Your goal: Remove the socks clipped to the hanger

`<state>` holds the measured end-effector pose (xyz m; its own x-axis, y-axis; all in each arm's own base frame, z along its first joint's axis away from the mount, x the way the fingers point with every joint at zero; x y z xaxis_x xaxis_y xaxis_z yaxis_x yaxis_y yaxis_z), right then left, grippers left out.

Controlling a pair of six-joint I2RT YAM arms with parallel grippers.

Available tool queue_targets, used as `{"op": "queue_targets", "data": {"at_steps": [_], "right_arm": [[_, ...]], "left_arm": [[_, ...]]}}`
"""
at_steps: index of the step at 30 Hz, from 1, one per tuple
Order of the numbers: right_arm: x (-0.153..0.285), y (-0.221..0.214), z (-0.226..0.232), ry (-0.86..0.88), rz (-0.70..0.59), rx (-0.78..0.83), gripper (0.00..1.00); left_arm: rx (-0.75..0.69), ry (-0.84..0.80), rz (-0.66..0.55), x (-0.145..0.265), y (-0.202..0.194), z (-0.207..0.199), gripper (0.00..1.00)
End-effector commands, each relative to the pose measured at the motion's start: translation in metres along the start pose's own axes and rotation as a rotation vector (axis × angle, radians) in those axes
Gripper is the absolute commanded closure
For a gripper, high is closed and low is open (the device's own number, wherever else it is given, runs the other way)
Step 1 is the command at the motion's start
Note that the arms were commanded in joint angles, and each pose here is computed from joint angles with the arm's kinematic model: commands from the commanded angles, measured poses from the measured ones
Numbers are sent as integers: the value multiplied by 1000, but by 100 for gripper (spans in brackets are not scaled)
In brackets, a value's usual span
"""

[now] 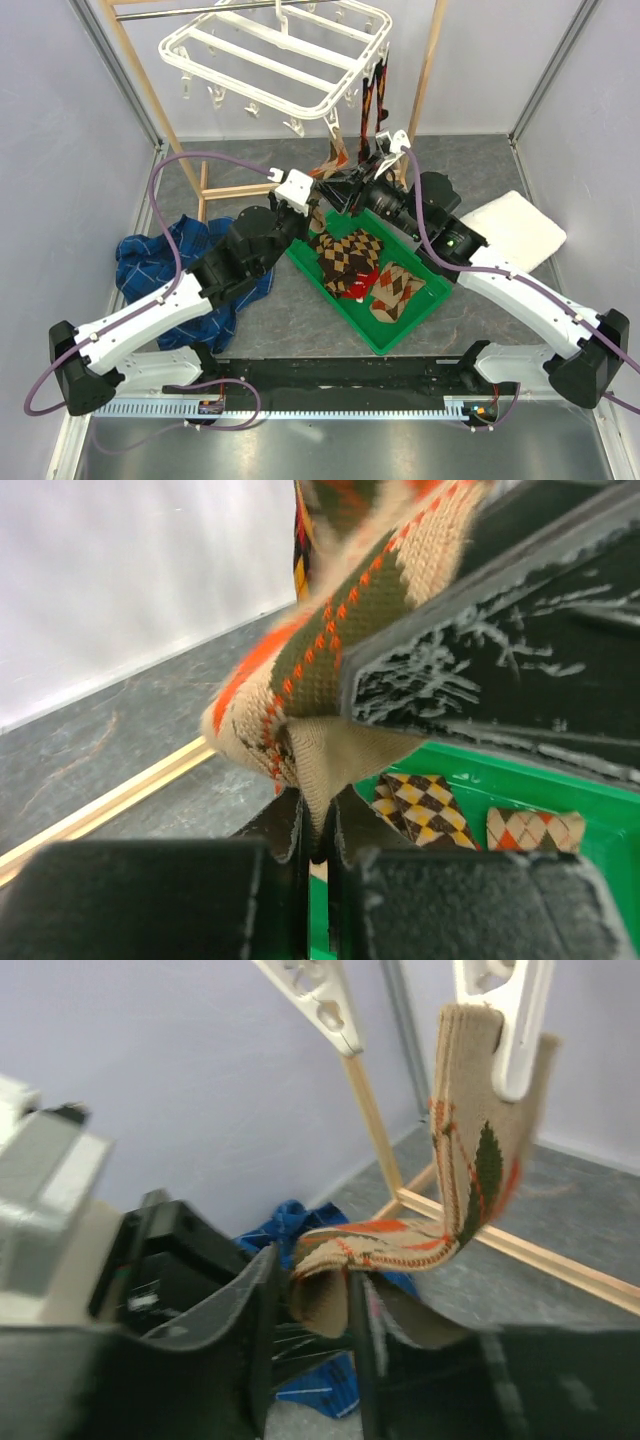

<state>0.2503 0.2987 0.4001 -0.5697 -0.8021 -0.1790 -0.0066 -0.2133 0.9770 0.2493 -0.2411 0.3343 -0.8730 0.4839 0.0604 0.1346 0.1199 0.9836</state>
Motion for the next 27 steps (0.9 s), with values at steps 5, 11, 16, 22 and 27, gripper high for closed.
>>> {"op": "queue_targets", "data": {"at_steps": [5,11,16,22,27], "right_arm": [[33,60,-20,-296,26,-81,45],[28,78,-40,-424,77,30,38],[10,86,-53,-496,117,69,37],[-6,85,-63,-545,135,87,37],[-17,82,-70,-573,144,99,40]], "left_arm": [[19,-131,-54,17,17,-11,98],[2,-181,-29,19,3,-15,98],[-5,-201,-17,20,0,-17,98],[9,-222,-23,24,3,-19,98],[0,-228,-20,25,4,-19,98]]}}
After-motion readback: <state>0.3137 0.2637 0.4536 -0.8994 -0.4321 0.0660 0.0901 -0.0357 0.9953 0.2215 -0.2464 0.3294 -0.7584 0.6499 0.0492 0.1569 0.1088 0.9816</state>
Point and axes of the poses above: each gripper's point midway between its finger pads, its own x axis back along the fingers, its own z axis along the line the jaws close on, y = z × x, the point moved 4 cm from there along x, back along the fingers, and after that the axes turned 14 degrees about x, right-handed, at the moved point
